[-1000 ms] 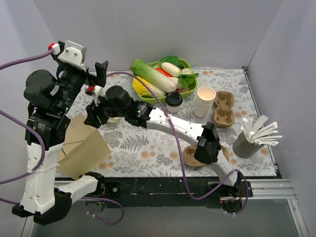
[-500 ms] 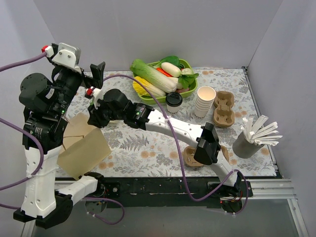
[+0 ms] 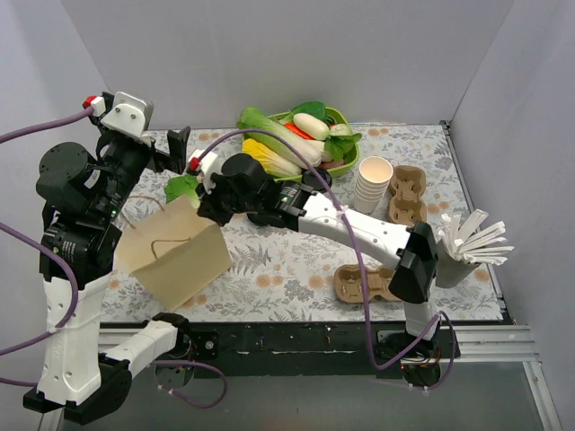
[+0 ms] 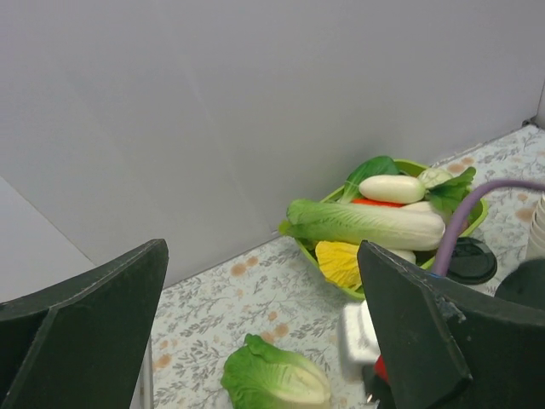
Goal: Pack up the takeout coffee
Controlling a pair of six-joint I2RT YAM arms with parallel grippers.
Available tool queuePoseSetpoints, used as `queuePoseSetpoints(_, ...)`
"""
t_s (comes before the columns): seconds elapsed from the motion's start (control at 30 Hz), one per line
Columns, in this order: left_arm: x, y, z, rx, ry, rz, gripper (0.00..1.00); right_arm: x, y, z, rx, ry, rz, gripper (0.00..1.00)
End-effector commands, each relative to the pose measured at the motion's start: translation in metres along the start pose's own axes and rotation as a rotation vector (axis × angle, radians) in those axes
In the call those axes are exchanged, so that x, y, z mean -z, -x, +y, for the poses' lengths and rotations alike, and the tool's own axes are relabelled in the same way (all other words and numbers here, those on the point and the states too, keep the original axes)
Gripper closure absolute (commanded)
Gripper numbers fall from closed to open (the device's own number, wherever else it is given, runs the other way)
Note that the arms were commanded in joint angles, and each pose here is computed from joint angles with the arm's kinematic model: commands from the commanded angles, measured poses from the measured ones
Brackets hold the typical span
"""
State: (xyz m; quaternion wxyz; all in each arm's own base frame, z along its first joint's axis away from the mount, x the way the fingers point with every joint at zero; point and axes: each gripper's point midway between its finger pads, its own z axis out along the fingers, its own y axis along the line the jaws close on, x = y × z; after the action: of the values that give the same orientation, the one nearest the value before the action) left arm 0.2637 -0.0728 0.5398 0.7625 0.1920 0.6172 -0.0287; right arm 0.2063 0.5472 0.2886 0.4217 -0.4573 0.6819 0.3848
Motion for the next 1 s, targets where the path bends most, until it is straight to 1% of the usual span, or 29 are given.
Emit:
queuePoseSetpoints(0.0, 0.006, -0.021, -0.006, -0.065, -0.045, 0.088, 0.05, 0.058, 0.021, -0.041, 0.057, -0.064, -0.053, 0.99)
queuePoseSetpoints(0.03, 0.007, -0.028, -0.011, -0.054, -0.068, 0.115, 0.05, 0.060, -0.001, -0.050, 0.044, -0.076, -0.009, 0.99)
queuePoseSetpoints(0.07, 0.006, -0.033, -0.016, -0.031, -0.093, 0.135, 0.05, 0.076, 0.001, -0.063, 0.048, -0.101, -0.021, 0.99)
queuePoseSetpoints(0.1, 0.007, -0.039, -0.025, -0.020, -0.139, 0.153, 0.05, 0.082, -0.004, -0.067, 0.076, -0.092, -0.017, 0.99)
queuePoseSetpoints(0.13, 0.012, -0.052, -0.037, -0.006, -0.199, 0.200, 0.05, 0.087, -0.009, -0.072, 0.077, -0.095, -0.010, 0.99)
queuePoseSetpoints(0.17, 0.016, -0.057, -0.053, 0.013, -0.284, 0.208, 0.05, 0.097, -0.021, -0.083, 0.069, -0.117, 0.010, 0.99)
queuePoseSetpoints(0.23, 0.023, -0.083, -0.071, 0.059, -0.363, 0.307, 0.05, 0.106, -0.031, -0.092, 0.078, -0.138, 0.027, 0.99)
queuePoseSetpoints(0.27, 0.025, -0.090, -0.079, 0.078, -0.405, 0.333, 0.05, 0.114, -0.035, -0.100, 0.074, -0.156, 0.033, 0.99)
queuePoseSetpoints(0.33, 0.029, -0.115, -0.090, 0.129, -0.438, 0.414, 0.05, 0.121, -0.039, -0.106, 0.085, -0.166, 0.045, 0.99)
queuePoseSetpoints(0.4, 0.035, -0.129, -0.102, 0.129, -0.512, 0.451, 0.06, 0.129, -0.043, -0.115, 0.082, -0.188, 0.047, 0.99)
queuePoseSetpoints(0.43, 0.037, -0.143, -0.106, 0.142, -0.526, 0.495, 0.07, 0.131, -0.043, -0.118, 0.082, -0.196, 0.046, 0.99)
queuePoseSetpoints(0.53, 0.039, -0.161, -0.102, 0.187, -0.555, 0.547, 0.08, 0.136, -0.045, -0.126, 0.067, -0.212, 0.045, 0.99)
queuePoseSetpoints(0.6, 0.038, -0.163, -0.104, 0.222, -0.589, 0.560, 0.08, 0.137, -0.047, -0.129, 0.052, -0.225, 0.040, 0.99)
queuePoseSetpoints(0.63, 0.038, -0.168, -0.108, 0.246, -0.613, 0.588, 0.09, 0.137, -0.047, -0.130, 0.047, -0.226, 0.037, 0.99)
queuePoseSetpoints(0.77, 0.038, -0.159, -0.117, 0.303, -0.677, 0.602, 0.10, 0.139, -0.047, -0.134, 0.011, -0.240, 0.026, 0.99)
queuePoseSetpoints(0.83, 0.046, -0.159, -0.123, 0.335, -0.710, 0.621, 0.11, 0.140, -0.043, -0.133, -0.010, -0.241, 0.014, 0.99)
queuePoseSetpoints(0.9, 0.053, -0.158, -0.128, 0.372, -0.732, 0.639, 0.11, 0.141, -0.042, -0.136, -0.039, -0.265, 0.014, 0.99)
queuePoseSetpoints(0.97, 0.064, -0.154, -0.137, 0.427, -0.771, 0.656, 0.11, 0.144, -0.031, -0.141, -0.090, -0.308, -0.008, 0.99)
